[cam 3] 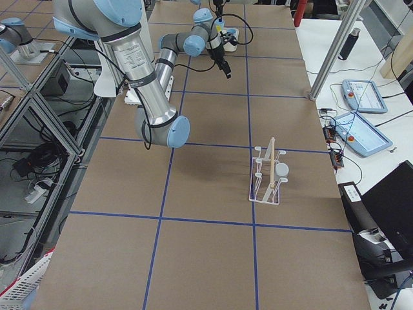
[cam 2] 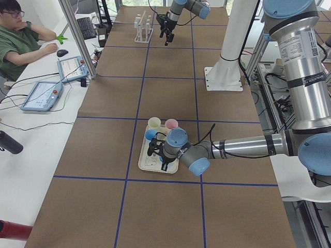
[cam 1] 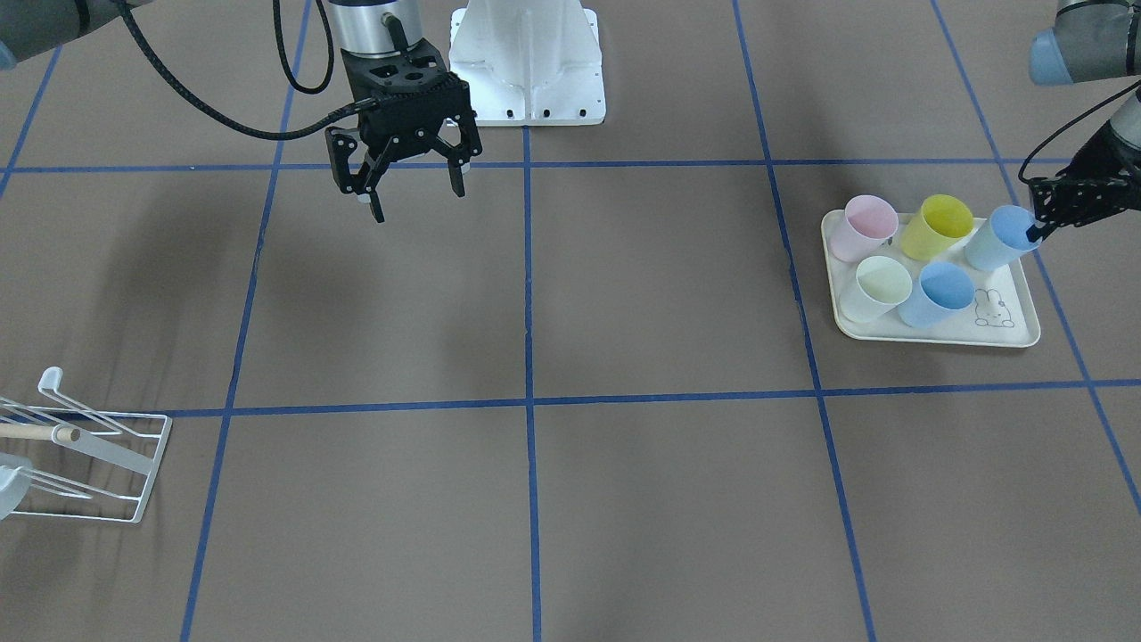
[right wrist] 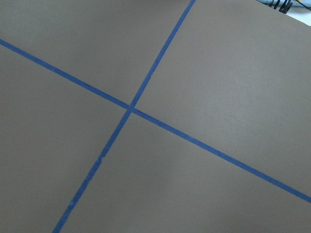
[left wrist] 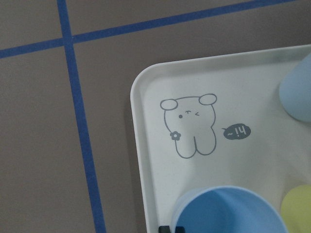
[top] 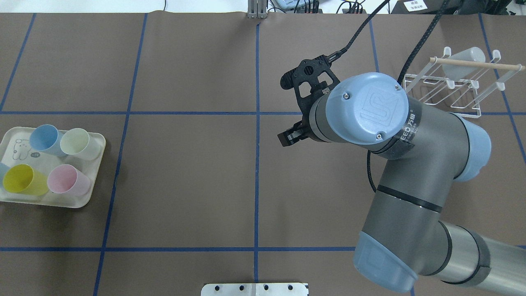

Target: Transfer IKEA cup to right arm and place on rack

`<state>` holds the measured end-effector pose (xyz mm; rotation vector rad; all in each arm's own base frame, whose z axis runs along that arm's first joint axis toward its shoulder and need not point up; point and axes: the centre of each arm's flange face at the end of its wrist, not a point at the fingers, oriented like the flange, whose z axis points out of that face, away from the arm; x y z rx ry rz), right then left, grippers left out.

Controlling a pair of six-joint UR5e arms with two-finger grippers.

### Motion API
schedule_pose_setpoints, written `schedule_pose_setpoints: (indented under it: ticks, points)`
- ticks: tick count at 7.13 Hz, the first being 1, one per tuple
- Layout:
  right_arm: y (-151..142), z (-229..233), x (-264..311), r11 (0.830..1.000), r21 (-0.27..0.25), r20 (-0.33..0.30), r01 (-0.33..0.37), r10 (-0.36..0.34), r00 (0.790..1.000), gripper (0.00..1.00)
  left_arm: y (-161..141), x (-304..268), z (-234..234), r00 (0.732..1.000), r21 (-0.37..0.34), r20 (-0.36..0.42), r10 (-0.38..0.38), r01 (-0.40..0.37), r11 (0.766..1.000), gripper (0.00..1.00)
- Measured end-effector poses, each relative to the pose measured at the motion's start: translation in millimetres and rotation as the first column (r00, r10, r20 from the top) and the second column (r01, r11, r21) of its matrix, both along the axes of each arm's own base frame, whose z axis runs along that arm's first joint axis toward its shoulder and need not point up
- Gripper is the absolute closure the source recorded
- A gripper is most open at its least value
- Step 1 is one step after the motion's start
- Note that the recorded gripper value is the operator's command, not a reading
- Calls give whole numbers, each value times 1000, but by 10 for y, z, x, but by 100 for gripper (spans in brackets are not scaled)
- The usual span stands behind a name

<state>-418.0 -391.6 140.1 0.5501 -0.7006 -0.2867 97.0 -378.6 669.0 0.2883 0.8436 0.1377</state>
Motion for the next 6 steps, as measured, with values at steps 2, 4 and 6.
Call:
schedule_pose_setpoints:
  ticks: [2,4,6]
  points:
    - [14,-50,-19,1000,12,6,1,-1,1000,1,-76,-150,-158,999,27,-14,-42,43,999,100]
    - [1,-166,-42,994,101,44,-40,36,998,1,-320,-439,-467,990,52,-80,-113,117,992,100]
    - [-31,-282,-114,977,197,148,-81,52,988,1,-680,-570,-1011,956,-23,-226,-187,186,982,100]
